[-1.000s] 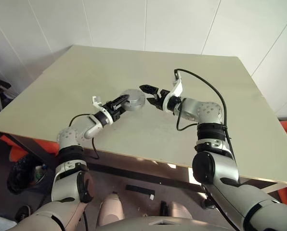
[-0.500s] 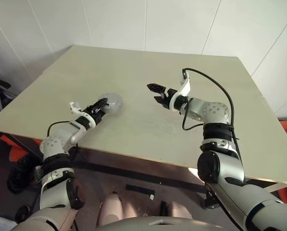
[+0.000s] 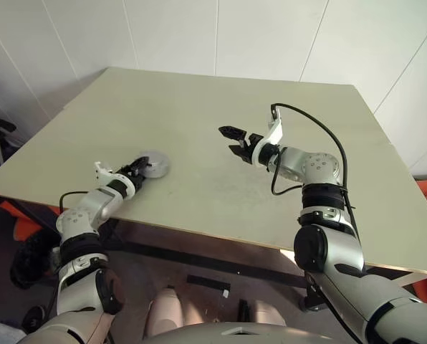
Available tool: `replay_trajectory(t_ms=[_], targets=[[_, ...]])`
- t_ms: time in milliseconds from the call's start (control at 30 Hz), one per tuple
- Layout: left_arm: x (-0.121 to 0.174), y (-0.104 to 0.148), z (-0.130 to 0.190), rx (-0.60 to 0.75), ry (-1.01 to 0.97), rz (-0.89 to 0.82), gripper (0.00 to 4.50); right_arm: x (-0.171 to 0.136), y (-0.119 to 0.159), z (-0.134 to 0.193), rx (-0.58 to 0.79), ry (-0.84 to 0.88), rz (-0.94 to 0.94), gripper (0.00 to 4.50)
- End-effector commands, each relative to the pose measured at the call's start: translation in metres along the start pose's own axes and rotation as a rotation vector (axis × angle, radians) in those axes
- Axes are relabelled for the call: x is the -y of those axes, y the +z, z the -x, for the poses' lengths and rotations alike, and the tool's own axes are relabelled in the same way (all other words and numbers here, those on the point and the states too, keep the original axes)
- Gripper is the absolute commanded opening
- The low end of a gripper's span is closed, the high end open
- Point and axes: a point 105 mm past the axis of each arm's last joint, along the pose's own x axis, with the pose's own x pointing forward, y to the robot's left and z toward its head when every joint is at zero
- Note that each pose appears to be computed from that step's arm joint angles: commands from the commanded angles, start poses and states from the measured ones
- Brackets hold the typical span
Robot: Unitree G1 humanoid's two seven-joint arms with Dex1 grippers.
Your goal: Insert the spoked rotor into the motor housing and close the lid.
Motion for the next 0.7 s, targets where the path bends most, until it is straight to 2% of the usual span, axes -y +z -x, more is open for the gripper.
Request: replay_trajectory(t_ms=[33,267,433,533,700], targets=[[0.016,0.010,0.000,0.033,-0.046,-0.028,2.10,-0.013,0.009,0.000,0.028,0.043,0.018,4.46],[0.011,0.012,0.002,0.042,-0.029,-0.035,2.10,-0.013,0.008,-0.001,0.026,0.042,0.018,4.46],[0.008,0.008,0.003,0.003,-0.010,-0.050,3.76,-0.013,0.008,-0.002,0.025,0.038,0.021,4.50],[0.009,-0.004,0.004,-0.077,-0.024,-0.043,4.49,-0.013,0.008,-0.003,0.025,0.035,0.021,4.50],[0.019,-0.030,0.010,-0.231,-0.076,-0.054,4.49,-0.012,0.006,-0.004,0.019,0.028,0.020,4.50]])
